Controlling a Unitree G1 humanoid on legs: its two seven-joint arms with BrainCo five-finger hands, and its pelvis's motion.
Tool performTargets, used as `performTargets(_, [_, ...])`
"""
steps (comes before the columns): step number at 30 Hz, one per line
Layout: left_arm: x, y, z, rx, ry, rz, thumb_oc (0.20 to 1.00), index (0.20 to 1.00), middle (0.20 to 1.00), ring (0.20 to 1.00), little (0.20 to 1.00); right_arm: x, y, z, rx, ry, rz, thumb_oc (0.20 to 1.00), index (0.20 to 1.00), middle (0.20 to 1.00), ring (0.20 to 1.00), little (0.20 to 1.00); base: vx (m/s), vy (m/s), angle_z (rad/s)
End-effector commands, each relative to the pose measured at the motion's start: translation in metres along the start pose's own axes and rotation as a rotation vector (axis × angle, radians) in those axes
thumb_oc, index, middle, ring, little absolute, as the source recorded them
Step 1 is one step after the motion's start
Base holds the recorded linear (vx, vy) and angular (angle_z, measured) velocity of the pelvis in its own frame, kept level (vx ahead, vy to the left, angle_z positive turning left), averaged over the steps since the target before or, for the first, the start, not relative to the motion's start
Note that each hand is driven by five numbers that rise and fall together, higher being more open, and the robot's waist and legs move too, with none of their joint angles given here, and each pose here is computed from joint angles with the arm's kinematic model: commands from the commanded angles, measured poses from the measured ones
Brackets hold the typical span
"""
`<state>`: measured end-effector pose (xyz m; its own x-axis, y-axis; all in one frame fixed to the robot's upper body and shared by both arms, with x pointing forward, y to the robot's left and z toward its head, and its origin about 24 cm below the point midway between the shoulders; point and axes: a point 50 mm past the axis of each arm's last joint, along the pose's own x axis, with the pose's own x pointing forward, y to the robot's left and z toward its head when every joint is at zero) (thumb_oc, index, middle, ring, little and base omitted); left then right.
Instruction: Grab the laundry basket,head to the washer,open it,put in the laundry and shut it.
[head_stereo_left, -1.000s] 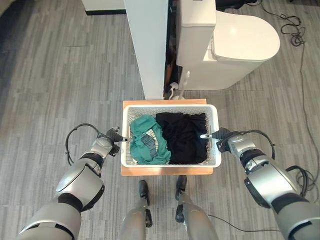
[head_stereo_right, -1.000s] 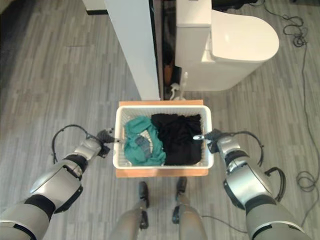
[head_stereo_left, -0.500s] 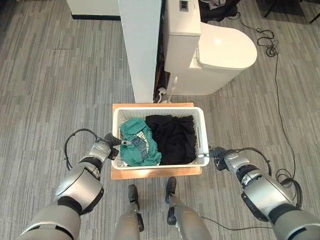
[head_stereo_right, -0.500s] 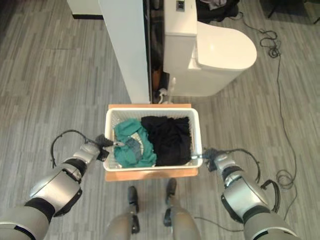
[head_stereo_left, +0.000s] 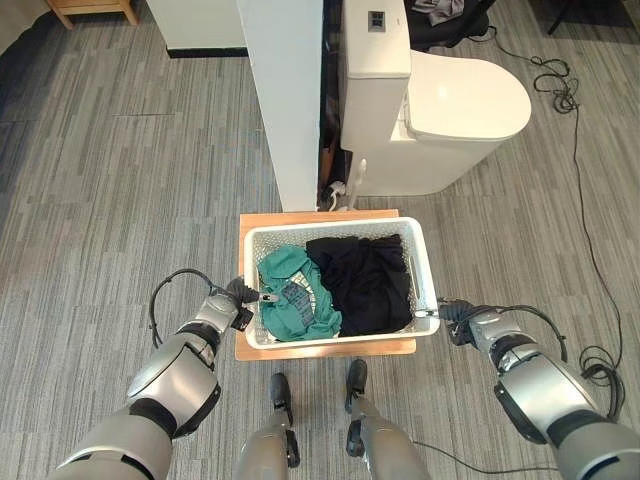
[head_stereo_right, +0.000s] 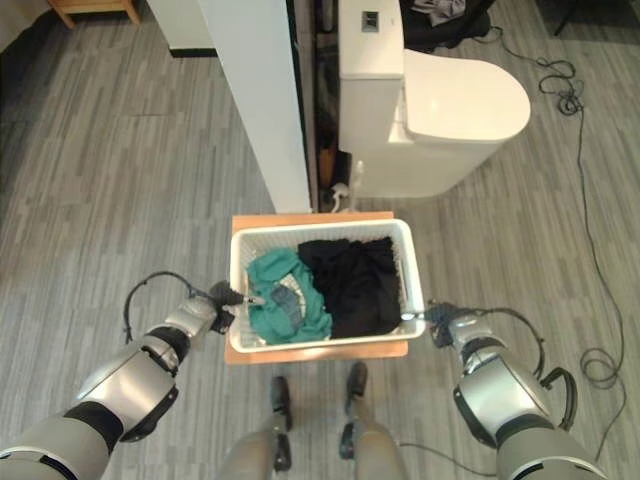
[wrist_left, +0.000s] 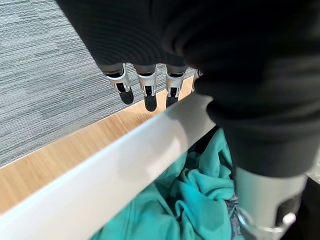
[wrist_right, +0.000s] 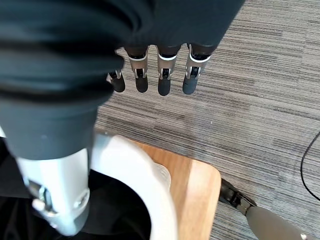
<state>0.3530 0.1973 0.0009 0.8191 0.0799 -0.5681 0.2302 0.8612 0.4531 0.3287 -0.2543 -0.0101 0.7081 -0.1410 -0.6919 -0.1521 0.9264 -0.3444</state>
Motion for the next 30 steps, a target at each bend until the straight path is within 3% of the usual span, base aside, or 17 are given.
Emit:
performTargets(1, [-0.002, 0.026, 0.035, 0.017, -0.061, 0.083, 1.000, 1.000, 1.000, 1.000, 1.000, -0.007, -0.020, 0.039, -0.006, -0.092, -0.071, 1.000, 1.000, 1.000, 1.000, 1.000, 0.00, 0.000, 0.00])
performTargets(7, [-0.002, 0.028, 0.030, -0.009, -0.050, 0.091, 1.000, 1.000, 1.000, 1.000, 1.000, -0.011, -0.017, 0.061, -0.036, -0.190, -0.063, 1.000, 1.000, 1.000, 1.000, 1.000, 0.00, 0.000, 0.00])
performTargets(18, [-0.001, 0.016, 0.030, -0.017, -0.044, 0.063, 1.000, 1.000, 1.000, 1.000, 1.000, -0.008, -0.003, 0.059, 0.022, -0.175, -0.023, 1.000, 1.000, 1.000, 1.000, 1.000, 0.00, 0.000, 0.00])
performTargets(30, [0.000, -0.001, 0.032, -0.206, -0.067, 0.019, 1.000, 1.000, 1.000, 1.000, 1.000, -0.014, 0.023, 0.080, 0.153, -0.334, 0.049, 1.000, 1.000, 1.000, 1.000, 1.000, 0.01, 0.000, 0.00])
